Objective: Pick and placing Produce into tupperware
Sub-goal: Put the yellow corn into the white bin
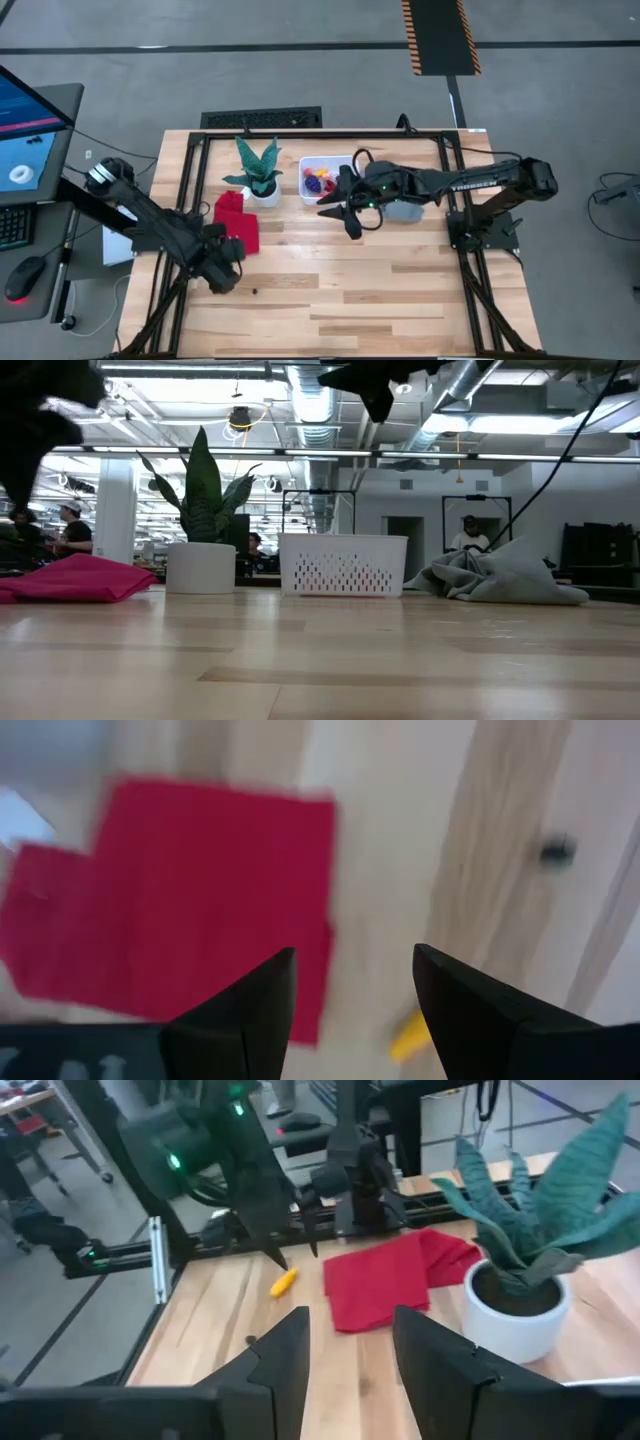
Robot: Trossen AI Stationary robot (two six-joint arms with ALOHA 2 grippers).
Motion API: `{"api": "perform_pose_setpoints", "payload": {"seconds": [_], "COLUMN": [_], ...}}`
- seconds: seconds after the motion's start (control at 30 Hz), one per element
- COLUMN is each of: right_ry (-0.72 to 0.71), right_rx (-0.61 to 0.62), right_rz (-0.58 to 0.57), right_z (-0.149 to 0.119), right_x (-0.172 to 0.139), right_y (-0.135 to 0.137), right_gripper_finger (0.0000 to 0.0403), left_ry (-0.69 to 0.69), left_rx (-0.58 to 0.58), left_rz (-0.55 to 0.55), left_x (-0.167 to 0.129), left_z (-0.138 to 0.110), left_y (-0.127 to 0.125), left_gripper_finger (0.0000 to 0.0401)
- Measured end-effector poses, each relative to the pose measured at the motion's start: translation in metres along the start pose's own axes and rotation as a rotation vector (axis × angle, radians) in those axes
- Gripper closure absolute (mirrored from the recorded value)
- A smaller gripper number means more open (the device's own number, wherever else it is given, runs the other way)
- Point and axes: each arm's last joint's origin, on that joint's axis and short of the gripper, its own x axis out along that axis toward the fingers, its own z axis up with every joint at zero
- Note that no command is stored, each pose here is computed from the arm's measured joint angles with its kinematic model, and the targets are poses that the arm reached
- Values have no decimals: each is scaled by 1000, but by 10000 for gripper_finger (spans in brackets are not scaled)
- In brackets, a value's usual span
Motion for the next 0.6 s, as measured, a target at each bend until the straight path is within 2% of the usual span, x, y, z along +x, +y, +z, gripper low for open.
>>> {"api": "perform_pose_setpoints", "payload": {"seconds": [0.13, 0.23, 0.43, 0.6], "right_ry": [4, 13, 13, 13], "right_rx": [-15, -15, -14, -16], "right_rz": [20, 23, 22, 26], "right_z": [-1, -3, -3, -3], "right_x": [1, 4, 4, 4], "right_y": [7, 8, 8, 9], "right_gripper_finger": [237, 236, 239, 239], "left_ry": [163, 230, 288, 275], "left_rx": [37, 57, 147, 215], "left_rz": [-1, -4, -21, -44], "left_x": [17, 24, 29, 26], "left_z": [-5, -8, -19, -30], "left_y": [-13, -21, -33, -42], "left_gripper_finger": [208, 210, 225, 238]}}
